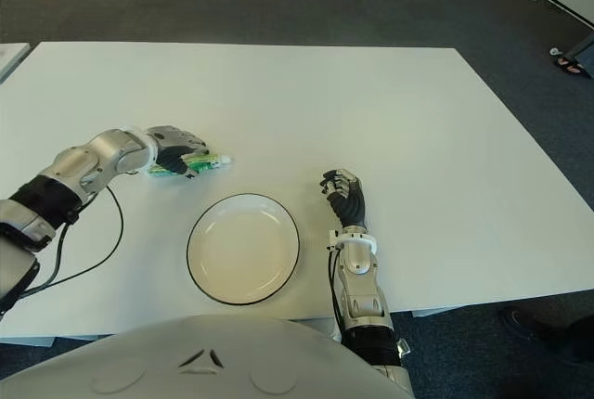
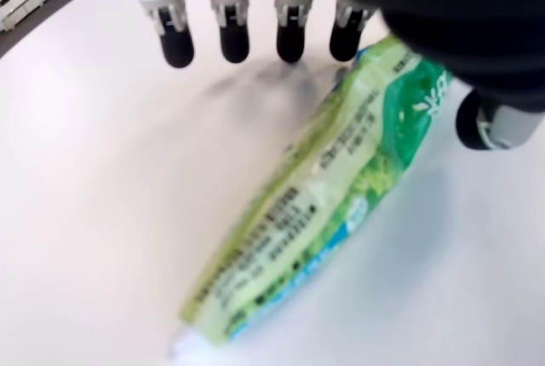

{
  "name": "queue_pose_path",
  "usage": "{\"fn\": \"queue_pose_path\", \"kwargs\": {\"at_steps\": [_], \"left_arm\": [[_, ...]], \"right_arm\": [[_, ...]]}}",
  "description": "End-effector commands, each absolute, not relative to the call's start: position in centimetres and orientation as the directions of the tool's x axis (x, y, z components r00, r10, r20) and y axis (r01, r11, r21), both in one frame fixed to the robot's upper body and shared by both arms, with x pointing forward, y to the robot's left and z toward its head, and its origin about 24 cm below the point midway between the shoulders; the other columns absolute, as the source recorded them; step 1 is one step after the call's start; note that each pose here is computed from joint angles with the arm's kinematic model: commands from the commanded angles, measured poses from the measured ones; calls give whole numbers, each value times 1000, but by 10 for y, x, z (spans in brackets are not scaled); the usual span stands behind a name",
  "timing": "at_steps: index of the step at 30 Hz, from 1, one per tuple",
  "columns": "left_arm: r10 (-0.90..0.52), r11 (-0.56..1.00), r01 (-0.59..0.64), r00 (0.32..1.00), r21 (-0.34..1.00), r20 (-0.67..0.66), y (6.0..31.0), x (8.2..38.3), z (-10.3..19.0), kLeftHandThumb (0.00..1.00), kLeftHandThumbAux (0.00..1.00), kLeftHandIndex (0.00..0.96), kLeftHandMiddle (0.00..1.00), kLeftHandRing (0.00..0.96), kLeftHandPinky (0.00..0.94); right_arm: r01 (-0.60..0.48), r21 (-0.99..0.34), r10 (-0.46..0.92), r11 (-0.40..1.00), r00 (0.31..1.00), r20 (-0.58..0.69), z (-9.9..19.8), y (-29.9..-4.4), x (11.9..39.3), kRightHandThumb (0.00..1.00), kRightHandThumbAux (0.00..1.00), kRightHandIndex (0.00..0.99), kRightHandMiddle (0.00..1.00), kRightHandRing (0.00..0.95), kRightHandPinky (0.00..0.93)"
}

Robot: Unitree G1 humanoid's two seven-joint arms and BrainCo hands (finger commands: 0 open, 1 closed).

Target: Put the toothpaste on the table into the plate.

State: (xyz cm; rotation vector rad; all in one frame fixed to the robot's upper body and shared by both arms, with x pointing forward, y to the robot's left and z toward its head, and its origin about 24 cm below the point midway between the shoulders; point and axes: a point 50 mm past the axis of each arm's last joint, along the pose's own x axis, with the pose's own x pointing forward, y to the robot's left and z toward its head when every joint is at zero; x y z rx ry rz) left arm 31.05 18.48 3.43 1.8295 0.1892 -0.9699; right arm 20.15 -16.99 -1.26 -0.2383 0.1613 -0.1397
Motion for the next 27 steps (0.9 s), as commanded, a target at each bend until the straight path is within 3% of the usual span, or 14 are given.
{"fn": "queue_pose_path", "kwargs": {"at_steps": [1,27], "left_arm": [[-229,-464,581,650,669,-724,196,305,34,444,302,0,0,0,34],[-158,-452,642,626,619,-764,216,289,41,453,334,0,9,0,54]], "right_arm": [[111,-240,-149,964,977,-150,-15,-170,201,707,731,428,543,547,562],[107,-247,-147,963,978,-151,-15,-168,201,708,730,429,550,550,552]]}}
